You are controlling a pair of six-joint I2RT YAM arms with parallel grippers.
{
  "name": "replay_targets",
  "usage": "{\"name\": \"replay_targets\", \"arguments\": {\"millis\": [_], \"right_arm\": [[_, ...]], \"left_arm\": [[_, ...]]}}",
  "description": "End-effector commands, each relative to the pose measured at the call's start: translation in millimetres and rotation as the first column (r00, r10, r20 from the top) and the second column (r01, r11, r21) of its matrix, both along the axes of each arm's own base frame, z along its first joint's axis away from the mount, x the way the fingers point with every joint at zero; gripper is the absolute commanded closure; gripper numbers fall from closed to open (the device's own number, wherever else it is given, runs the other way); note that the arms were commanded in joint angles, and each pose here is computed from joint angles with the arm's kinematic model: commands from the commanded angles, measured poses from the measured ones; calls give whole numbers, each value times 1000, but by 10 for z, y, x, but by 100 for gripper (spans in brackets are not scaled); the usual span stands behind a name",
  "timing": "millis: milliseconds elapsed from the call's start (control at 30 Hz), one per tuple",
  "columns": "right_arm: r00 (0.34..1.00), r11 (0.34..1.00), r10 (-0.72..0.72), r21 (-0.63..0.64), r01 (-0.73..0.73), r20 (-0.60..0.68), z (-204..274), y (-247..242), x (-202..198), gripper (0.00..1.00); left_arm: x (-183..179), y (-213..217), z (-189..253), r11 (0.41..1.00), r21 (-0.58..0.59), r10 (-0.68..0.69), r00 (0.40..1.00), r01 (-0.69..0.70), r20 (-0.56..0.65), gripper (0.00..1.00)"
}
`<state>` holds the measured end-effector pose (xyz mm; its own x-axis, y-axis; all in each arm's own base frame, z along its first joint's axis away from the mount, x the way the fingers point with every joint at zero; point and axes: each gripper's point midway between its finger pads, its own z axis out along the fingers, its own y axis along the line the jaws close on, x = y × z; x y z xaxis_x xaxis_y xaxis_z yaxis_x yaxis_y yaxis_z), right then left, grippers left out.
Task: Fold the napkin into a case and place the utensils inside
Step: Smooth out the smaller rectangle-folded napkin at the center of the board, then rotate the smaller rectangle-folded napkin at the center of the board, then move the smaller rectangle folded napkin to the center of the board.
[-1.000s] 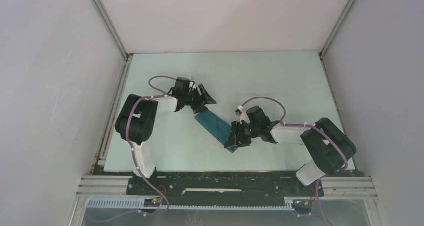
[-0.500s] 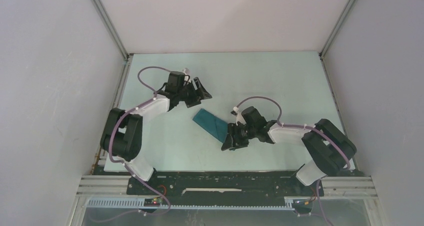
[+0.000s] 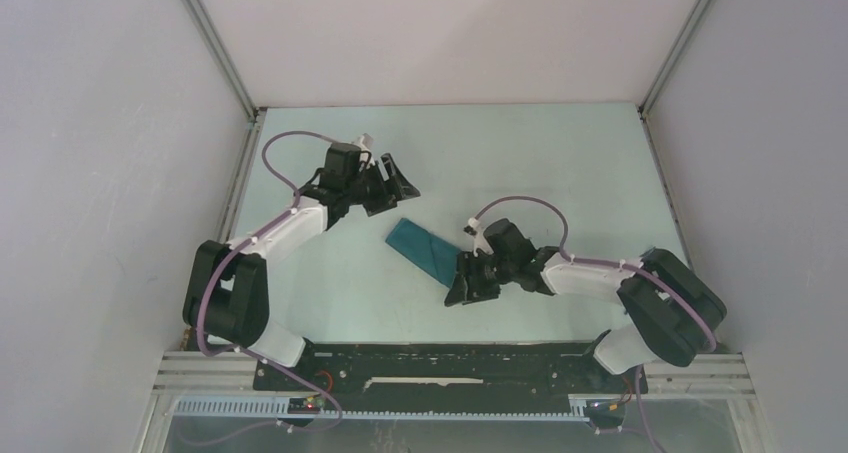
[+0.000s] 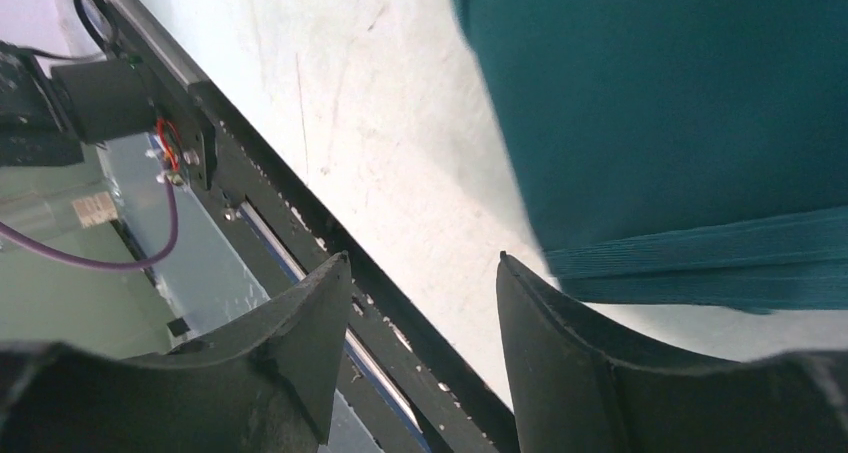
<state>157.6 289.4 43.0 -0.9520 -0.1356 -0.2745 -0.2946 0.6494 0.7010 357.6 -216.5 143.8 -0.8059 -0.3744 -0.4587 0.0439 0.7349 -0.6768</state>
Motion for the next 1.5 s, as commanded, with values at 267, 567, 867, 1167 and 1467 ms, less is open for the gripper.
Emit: {"name": "replay_targets", "arguments": {"millis": [267, 567, 867, 1167, 1467], "right_arm": [[993, 989, -77, -116, 87, 89, -66, 199, 61, 34], [928, 898, -349, -238, 370, 128, -379, -373, 510, 31], [838, 837, -534, -71, 543, 117, -44, -1182, 2042, 30], [787, 771, -580, -171, 614, 210, 597, -1921, 1818, 21], [639, 664, -707, -25, 747, 304, 1287, -2503, 1746, 20]], "left_arm": [[-55, -27, 78, 999, 0, -40, 999, 40, 18, 22], [-42, -109, 77, 998, -1, -70, 997, 71, 12, 22], [181, -327, -279, 985, 62, -152, 984, 158, -97, 21], [150, -588, -746, 950, 126, -255, 945, 284, -206, 20], [-319, -839, -1107, 962, 29, -256, 933, 272, -253, 36]]}}
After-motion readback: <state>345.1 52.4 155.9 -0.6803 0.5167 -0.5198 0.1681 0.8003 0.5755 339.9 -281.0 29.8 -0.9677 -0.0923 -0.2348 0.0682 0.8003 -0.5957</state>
